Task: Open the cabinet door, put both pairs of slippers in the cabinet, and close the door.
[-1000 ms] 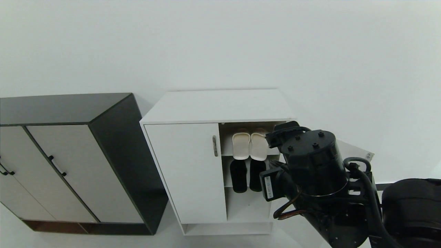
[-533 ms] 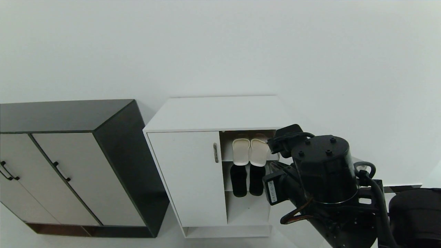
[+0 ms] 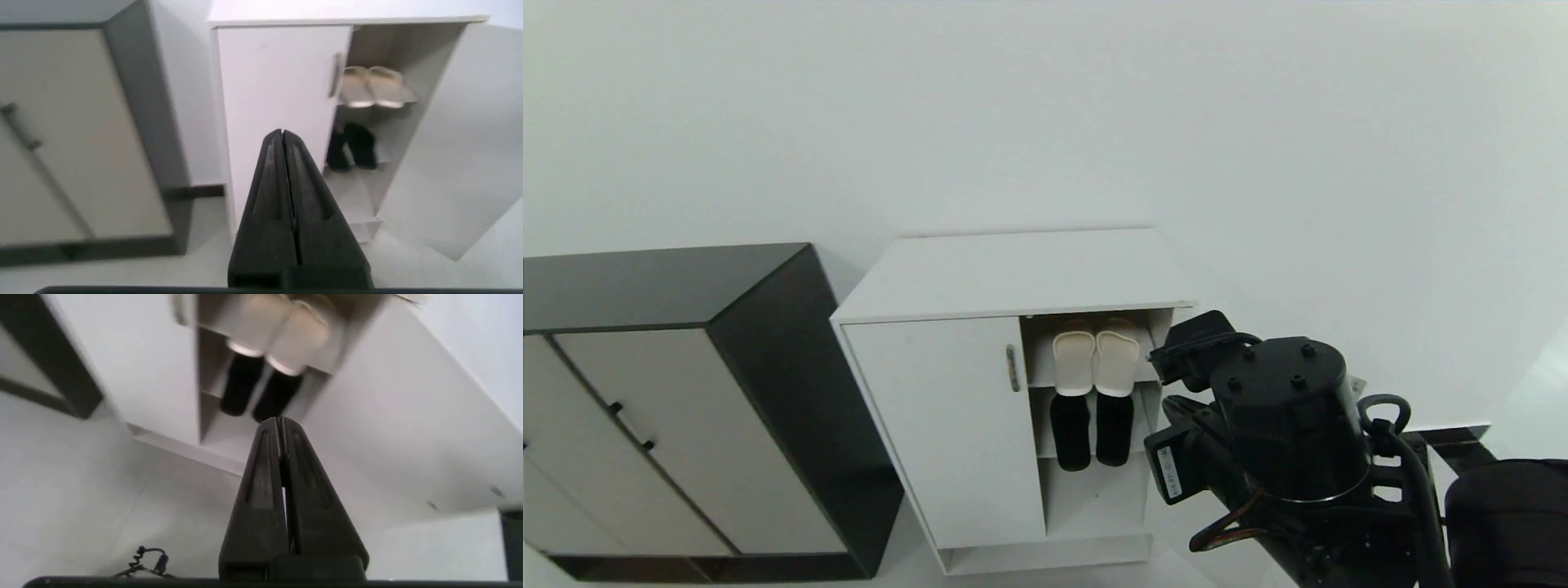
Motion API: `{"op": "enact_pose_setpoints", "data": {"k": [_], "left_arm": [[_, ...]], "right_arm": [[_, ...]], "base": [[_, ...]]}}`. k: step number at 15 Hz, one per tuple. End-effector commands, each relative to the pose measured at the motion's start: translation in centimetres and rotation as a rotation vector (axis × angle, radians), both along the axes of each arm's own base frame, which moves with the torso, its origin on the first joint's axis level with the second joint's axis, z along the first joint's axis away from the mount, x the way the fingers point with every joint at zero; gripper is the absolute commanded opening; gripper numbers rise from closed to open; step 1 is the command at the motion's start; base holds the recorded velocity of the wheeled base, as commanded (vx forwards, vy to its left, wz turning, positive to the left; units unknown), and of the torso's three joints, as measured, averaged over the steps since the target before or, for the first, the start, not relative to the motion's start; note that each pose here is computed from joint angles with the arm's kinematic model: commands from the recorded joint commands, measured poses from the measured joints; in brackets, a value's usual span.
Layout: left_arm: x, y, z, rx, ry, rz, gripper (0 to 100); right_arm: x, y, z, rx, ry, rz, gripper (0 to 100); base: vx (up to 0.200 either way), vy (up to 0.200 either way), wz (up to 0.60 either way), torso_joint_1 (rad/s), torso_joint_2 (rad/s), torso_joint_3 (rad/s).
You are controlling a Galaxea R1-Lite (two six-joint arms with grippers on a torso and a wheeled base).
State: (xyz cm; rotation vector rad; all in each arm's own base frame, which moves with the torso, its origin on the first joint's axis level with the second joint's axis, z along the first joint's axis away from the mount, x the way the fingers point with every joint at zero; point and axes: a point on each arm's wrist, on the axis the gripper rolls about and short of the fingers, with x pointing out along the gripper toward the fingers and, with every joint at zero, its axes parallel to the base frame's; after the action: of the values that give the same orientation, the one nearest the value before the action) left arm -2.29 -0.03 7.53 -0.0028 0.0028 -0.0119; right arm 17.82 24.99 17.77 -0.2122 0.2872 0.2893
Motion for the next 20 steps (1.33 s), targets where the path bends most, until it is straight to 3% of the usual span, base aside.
{"op": "enact_pose_setpoints", "data": {"k": [1,4,8,12,15,20], "left_arm": [[0.0,0.0,0.0,0.0,0.0,0.001,0],[0.0,0.0,0.0,0.0,0.0,0.001,0],[0.0,0.0,0.0,0.0,0.0,0.001,0],[0.0,0.0,0.0,0.0,0.0,0.001,0],[0.0,0.0,0.0,0.0,0.002,0.001,0],[0.0,0.0,0.0,0.0,-0.001,0.001,0]], "right_arm": [[0.0,-0.1,0.0,0.0,0.0,-0.001,0],[0.5,-0.3,0.2,0.005,-0.004,-0.021,0],[4.5,-1.3,2.3,0.095,-0.056,-0.116,0],[9.7,-2.9,4.4,0.147,-0.014,-0.245,0],[12.8,-3.8,5.0,0.187,0.007,-0.266,0],[15.3,-4.1,4.2,0.181,0.01,-0.308,0]], "base": [[0.0,0.0,-0.6,0.007,0.0,0.007],[0.0,0.0,-0.6,0.007,0.0,-0.002],[0.0,0.0,0.0,0.0,0.0,0.0],[0.0,0.0,0.0,0.0,0.0,0.0],[0.0,0.0,0.0,0.0,0.0,0.0],[-0.2,0.0,0.0,0.005,0.0,0.0]]}}
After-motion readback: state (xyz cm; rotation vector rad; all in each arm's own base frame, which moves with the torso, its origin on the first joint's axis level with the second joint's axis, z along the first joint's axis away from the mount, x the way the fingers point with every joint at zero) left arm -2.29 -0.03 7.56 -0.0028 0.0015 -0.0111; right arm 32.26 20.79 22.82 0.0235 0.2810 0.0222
